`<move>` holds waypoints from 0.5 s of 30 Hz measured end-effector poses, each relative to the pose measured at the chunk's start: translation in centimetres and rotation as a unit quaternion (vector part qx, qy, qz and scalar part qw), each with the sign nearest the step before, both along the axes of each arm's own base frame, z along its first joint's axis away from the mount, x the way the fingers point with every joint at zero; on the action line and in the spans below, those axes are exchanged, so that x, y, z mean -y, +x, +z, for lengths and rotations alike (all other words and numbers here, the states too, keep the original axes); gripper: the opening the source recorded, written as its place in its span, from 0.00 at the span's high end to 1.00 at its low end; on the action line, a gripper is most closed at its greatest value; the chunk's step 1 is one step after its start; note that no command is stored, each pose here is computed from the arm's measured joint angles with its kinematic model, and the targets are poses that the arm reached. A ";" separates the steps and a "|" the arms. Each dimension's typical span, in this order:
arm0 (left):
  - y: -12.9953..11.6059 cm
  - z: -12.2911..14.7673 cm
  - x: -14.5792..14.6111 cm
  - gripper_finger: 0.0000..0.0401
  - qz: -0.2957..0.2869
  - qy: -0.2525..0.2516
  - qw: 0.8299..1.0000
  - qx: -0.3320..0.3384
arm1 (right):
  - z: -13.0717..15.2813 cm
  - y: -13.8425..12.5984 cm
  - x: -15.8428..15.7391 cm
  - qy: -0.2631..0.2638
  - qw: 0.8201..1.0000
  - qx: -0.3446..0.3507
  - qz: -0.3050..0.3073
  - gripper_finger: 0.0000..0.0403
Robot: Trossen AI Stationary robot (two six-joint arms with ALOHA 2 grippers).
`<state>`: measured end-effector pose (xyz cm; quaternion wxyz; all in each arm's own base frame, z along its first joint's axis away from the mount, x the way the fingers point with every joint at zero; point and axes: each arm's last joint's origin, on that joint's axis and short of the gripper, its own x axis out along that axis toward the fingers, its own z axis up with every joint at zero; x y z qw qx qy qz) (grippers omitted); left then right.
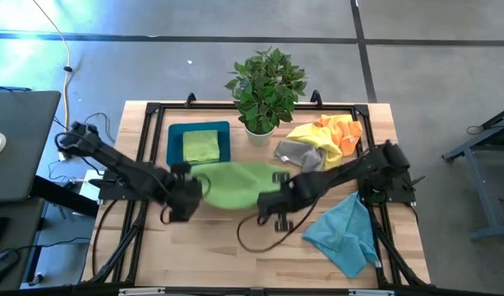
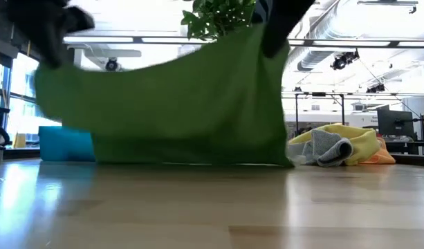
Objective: Fold microfiber towels
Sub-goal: Fold the green towel
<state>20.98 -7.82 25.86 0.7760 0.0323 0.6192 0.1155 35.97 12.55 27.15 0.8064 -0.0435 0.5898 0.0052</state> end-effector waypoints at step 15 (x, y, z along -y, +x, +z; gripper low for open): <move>1.4 -5.4 7.5 1.00 -0.110 -0.151 0.980 -0.071 | -5.5 1.2 -8.7 0.169 0.984 -0.022 0.048 1.00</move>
